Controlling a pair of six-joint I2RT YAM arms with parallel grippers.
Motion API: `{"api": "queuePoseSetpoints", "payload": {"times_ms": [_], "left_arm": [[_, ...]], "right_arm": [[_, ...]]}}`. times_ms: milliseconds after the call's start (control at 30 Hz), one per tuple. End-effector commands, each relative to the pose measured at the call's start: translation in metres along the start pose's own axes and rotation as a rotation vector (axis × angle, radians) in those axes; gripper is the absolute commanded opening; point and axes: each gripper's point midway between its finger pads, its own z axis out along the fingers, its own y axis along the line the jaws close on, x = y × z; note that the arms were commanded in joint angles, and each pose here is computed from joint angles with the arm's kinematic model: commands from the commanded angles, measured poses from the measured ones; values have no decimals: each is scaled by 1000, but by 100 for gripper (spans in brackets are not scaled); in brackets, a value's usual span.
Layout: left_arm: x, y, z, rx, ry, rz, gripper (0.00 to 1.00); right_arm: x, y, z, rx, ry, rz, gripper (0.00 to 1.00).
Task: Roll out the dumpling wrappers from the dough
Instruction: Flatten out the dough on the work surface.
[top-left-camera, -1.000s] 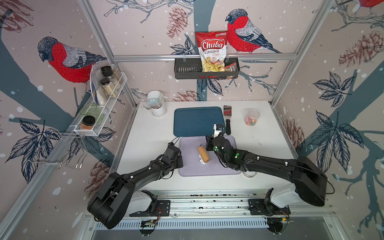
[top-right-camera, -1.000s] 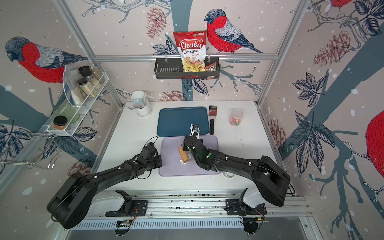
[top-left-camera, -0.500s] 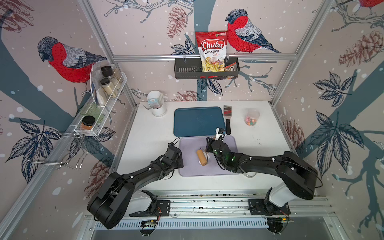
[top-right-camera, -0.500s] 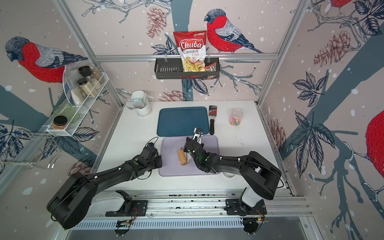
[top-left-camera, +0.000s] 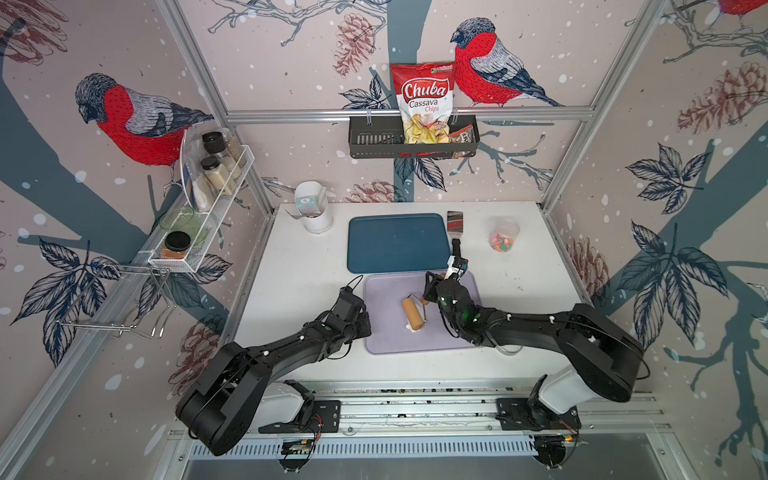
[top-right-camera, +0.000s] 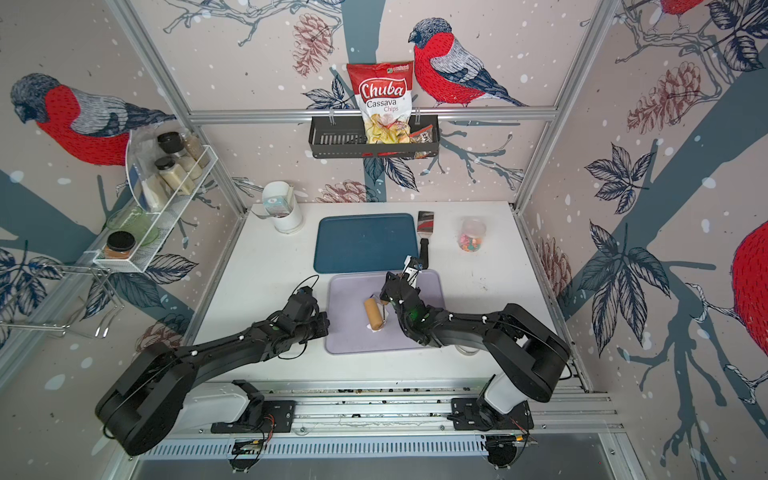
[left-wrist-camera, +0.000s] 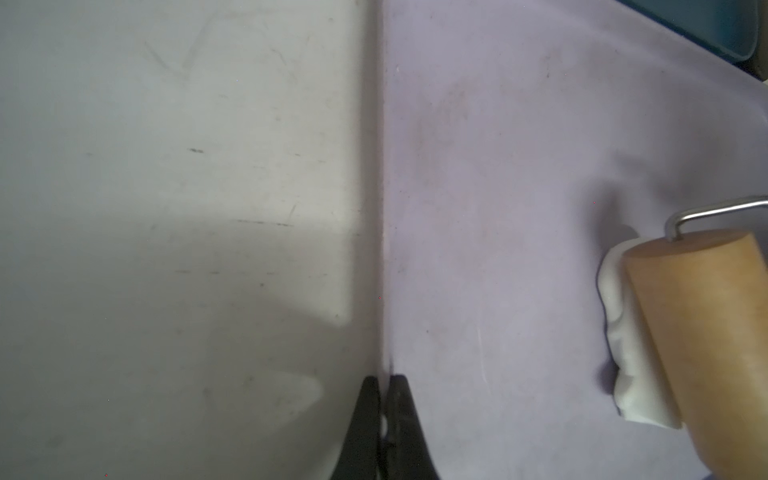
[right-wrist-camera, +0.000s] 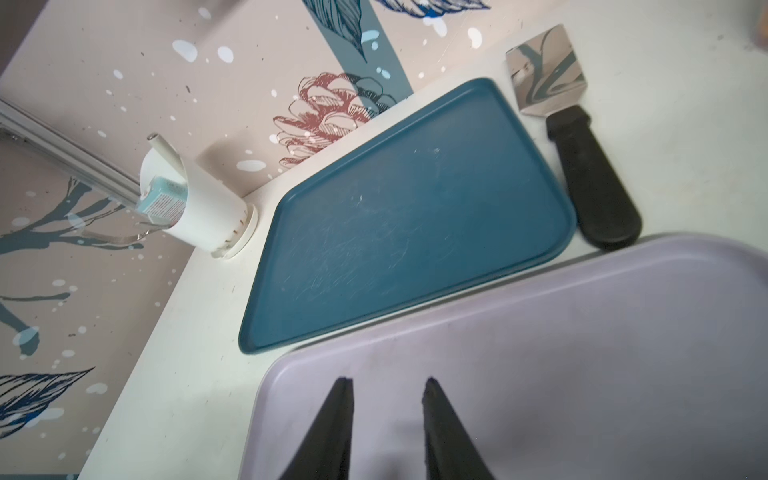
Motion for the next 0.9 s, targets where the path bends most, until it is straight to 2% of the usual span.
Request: {"api": "queuePoseSetpoints", "payload": {"times_ms": [0,133,333,433,500,567,733,800,867], "left_arm": [[22,32,-2,-143,81,20,0],[20,31,-3,-140,72,17,0],[21,33,-2,-153,77,16,0],[21,37,-3,-172,71,4,0],[20,37,-4,-176,60,3,0],[20,36,-4,-171,57,3,0],[19,32,-1,-153,53,9,0],[18,29,-1,-145,48,10,0],[17,29,-2,-147,44,7,0]], "right_arm": [[26,-63,-7,253,110,-341,0],[25,-61,-4,244,95,-319,0],[55,-46,-12,204,112,-395,0],[52,-72,-9,279,111,-355,0],[36,-92,-11,345,79,-352,0],[33,-91,-13,344,69,-387,0],[74,-58,-9,264,130,-432,0],[76,-62,-6,272,140,-397,0],[63,-79,-4,294,137,-332,0]]}}
